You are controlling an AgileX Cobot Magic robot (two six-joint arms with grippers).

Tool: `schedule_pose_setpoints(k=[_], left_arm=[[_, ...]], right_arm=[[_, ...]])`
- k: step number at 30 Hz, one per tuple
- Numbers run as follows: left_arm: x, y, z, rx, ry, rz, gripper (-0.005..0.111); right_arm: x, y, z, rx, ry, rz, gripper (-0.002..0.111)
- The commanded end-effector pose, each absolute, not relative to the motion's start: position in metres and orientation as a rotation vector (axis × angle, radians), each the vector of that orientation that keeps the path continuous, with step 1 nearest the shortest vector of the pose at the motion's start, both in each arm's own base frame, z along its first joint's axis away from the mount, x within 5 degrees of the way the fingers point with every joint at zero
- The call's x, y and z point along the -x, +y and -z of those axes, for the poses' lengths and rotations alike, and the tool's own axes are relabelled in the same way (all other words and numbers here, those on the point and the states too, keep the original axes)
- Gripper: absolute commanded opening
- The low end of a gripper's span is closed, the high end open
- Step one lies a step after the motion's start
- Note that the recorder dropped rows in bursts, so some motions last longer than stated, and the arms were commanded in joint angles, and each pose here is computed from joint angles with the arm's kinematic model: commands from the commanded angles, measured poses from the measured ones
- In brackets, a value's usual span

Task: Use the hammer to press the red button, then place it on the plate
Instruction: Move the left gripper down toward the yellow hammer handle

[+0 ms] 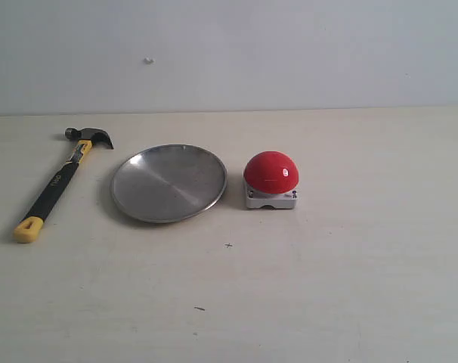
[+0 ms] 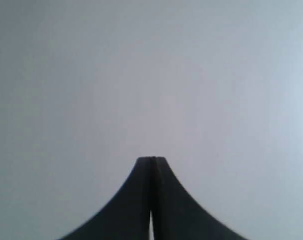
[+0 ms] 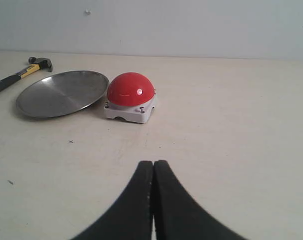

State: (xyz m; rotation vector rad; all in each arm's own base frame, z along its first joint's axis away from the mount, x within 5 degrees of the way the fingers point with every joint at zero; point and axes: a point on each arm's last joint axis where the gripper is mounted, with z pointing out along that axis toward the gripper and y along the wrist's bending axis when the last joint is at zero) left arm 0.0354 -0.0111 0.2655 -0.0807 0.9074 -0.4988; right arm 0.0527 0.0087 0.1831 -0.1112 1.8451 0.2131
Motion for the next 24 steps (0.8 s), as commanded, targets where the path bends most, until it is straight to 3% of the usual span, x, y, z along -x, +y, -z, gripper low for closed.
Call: schedule_pose_setpoints(k=[1,6,10,16,24], left_arm=[[-0.021,0.0,-0.316,0.171,0.71,0.52,0.0],[-0.062,0.007,-0.377,0.238,0.923,0.312,0.0],[-0.131,0.001,-0.39,0.22,1.239,0.247,0.0],[-0.259,-0.013,-0.367,0.151,1.738,0.208,0.0],[-0.408,-0.028,-0.294,-0.04,2.459,0.168,0.0]], right_arm=[[-0.053,0.009,-0.183,0.112,1.836,-0.214,0.0],[-0.053,0.009,-0.183,0.112,1.836,-0.214,0.0],[-0.053,0.009,-0.183,0.112,1.836,-0.214,0.0],[-0.053,0.009,-0.183,0.112,1.836,-0.214,0.0],[-0.053,0.009,-0.183,0.112,1.836,-0.214,0.0]])
